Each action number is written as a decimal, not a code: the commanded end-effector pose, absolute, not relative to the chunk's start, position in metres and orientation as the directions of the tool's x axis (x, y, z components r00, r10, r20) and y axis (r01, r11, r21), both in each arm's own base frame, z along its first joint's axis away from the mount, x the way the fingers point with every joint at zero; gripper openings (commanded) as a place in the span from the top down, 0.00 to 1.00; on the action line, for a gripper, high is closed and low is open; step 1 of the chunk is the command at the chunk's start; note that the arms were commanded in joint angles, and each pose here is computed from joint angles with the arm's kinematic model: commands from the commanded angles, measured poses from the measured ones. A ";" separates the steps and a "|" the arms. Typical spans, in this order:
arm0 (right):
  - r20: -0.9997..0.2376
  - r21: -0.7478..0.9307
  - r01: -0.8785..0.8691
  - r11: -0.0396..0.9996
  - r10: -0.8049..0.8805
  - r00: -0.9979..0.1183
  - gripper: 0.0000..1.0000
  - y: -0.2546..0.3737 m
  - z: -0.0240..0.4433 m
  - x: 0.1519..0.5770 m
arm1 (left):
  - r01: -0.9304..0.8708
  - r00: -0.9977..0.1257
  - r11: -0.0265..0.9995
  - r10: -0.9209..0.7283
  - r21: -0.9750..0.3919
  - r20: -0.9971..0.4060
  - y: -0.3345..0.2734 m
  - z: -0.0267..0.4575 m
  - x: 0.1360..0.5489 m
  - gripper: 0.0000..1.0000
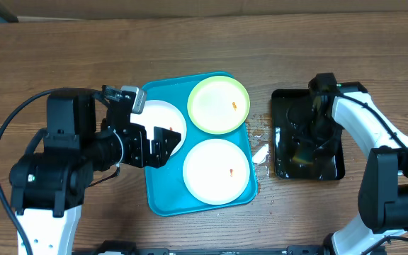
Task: Clean dirty plates on tray and stack at the side
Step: 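Grasp the sponge with the right gripper in the black tray, then grip the cream plate rim with the left gripper to hold it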
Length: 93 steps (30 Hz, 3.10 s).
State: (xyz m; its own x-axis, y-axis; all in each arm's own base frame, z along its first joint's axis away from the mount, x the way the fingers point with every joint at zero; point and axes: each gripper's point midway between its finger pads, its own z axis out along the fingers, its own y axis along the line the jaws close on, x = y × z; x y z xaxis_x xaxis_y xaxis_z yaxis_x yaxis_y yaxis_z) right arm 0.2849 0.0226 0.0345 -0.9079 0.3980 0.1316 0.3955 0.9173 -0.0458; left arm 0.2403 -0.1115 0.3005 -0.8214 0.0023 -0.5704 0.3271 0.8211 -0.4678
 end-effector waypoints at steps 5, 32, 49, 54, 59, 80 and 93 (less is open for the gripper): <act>-0.030 0.001 0.382 0.924 0.382 -0.924 0.39 0.021 0.034 0.323 | 0.440 -0.717 0.795 0.030 -0.418 -0.697 -0.115 0.336 0.229 0.00; 0.098 -0.026 0.397 0.917 0.398 -0.912 0.45 0.021 0.066 0.302 | 0.292 -0.816 0.889 0.038 -0.354 -0.577 -0.089 0.301 0.216 0.00; 0.108 0.012 0.401 0.916 0.397 -0.911 0.93 0.026 0.009 0.282 | 0.135 -0.930 0.915 -0.015 -0.380 -0.368 -0.081 0.235 0.209 0.04; 0.118 0.016 0.401 0.916 0.397 -0.910 0.96 0.028 0.017 0.284 | 0.089 -0.954 0.916 -0.034 -0.390 -0.298 -0.082 0.202 0.213 0.07; 0.121 0.014 0.401 0.916 0.397 -0.910 0.96 0.028 0.020 0.284 | 0.082 -0.965 0.935 -0.012 -0.346 -0.261 -0.081 0.165 0.215 0.13; 0.095 0.076 0.399 0.914 0.391 -0.915 0.61 0.036 0.019 0.296 | 0.061 -0.996 0.971 0.042 -0.233 -0.085 -0.118 0.076 0.225 0.10; 0.119 0.064 0.401 0.914 0.392 -0.912 0.60 0.036 0.020 0.290 | 0.101 -0.994 0.974 0.106 -0.205 0.015 -0.133 0.030 0.229 0.42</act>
State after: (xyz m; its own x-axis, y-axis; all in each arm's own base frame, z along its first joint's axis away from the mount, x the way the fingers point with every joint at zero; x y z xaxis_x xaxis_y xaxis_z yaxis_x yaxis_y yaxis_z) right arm 0.2839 0.0346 0.0130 -0.9115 0.3893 0.1329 0.3983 0.9160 0.0477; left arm 0.2333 -0.1321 0.0430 -0.9946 0.1010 -0.0252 0.1041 0.9714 -0.2136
